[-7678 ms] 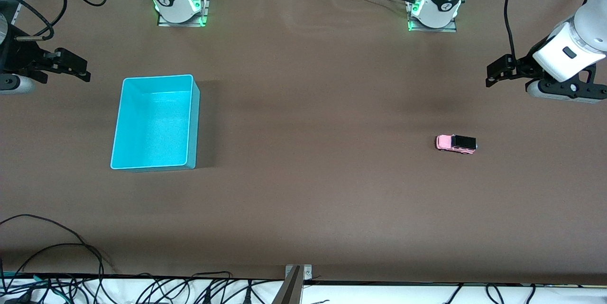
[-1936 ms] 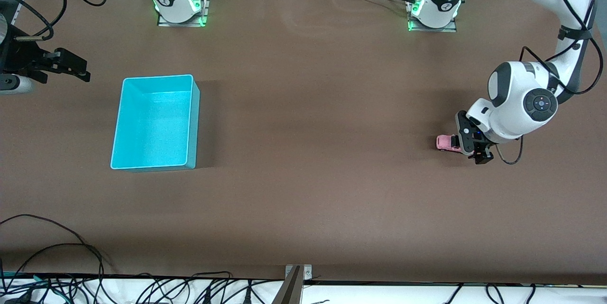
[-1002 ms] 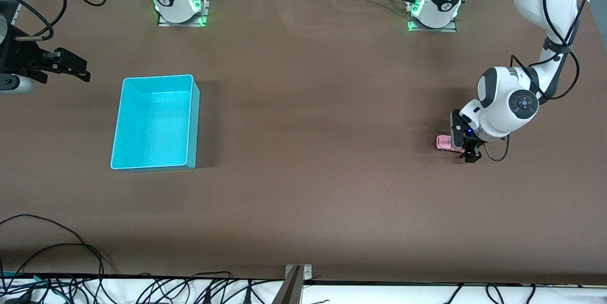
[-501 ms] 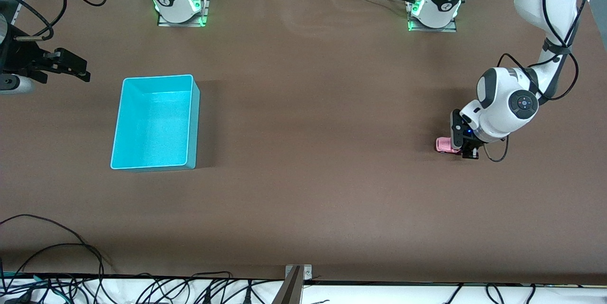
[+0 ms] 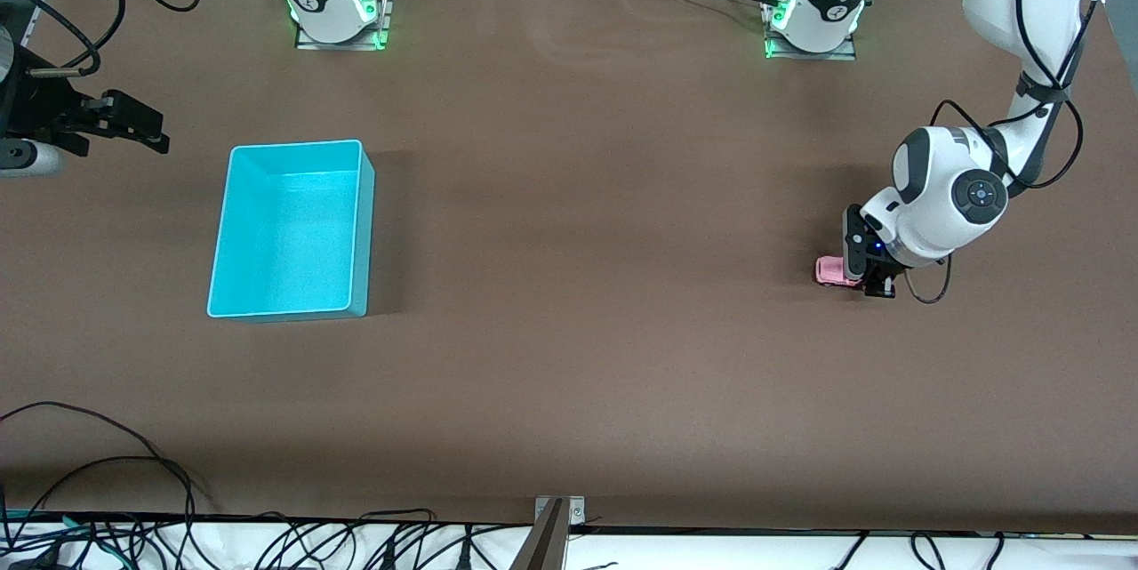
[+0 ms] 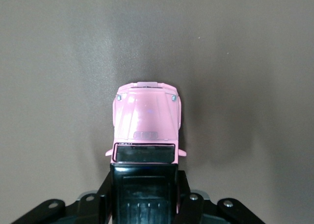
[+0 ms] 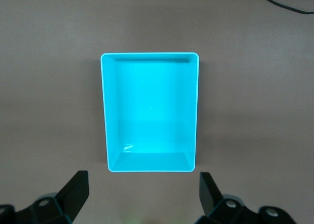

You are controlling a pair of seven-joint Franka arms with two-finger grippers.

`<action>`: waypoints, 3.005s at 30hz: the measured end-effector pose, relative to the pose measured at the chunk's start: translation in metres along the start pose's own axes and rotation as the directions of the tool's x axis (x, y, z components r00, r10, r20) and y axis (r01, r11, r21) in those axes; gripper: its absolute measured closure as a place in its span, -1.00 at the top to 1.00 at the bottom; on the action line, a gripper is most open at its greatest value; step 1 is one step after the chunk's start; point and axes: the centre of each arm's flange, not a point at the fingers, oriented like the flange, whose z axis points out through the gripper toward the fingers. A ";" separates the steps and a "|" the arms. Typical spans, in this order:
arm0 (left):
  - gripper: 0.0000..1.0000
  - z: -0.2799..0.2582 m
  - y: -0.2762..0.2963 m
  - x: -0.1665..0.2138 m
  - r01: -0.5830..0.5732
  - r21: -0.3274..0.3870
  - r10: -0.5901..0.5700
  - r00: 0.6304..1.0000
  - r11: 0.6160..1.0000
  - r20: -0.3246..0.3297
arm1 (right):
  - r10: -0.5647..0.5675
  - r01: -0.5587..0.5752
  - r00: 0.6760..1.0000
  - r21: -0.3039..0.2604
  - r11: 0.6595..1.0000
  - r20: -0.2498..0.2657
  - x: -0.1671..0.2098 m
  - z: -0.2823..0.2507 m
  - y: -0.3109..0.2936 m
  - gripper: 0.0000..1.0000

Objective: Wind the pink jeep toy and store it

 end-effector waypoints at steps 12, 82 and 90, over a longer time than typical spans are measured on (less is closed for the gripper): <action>0.02 0.003 0.005 -0.057 0.012 -0.003 -0.012 1.000 1.000 0.002 | 0.000 0.000 1.000 0.000 1.000 0.000 0.000 0.000 0.000 1.00; 1.00 -0.078 0.014 -0.316 0.141 -0.147 -0.153 0.986 0.979 -0.072 | 0.000 0.000 1.000 0.000 1.000 0.000 0.000 0.000 0.000 1.00; 1.00 -0.113 -0.018 -0.290 0.201 -0.117 -0.210 0.975 0.973 -0.076 | 0.000 0.000 1.000 0.000 1.000 0.000 0.000 0.000 0.000 1.00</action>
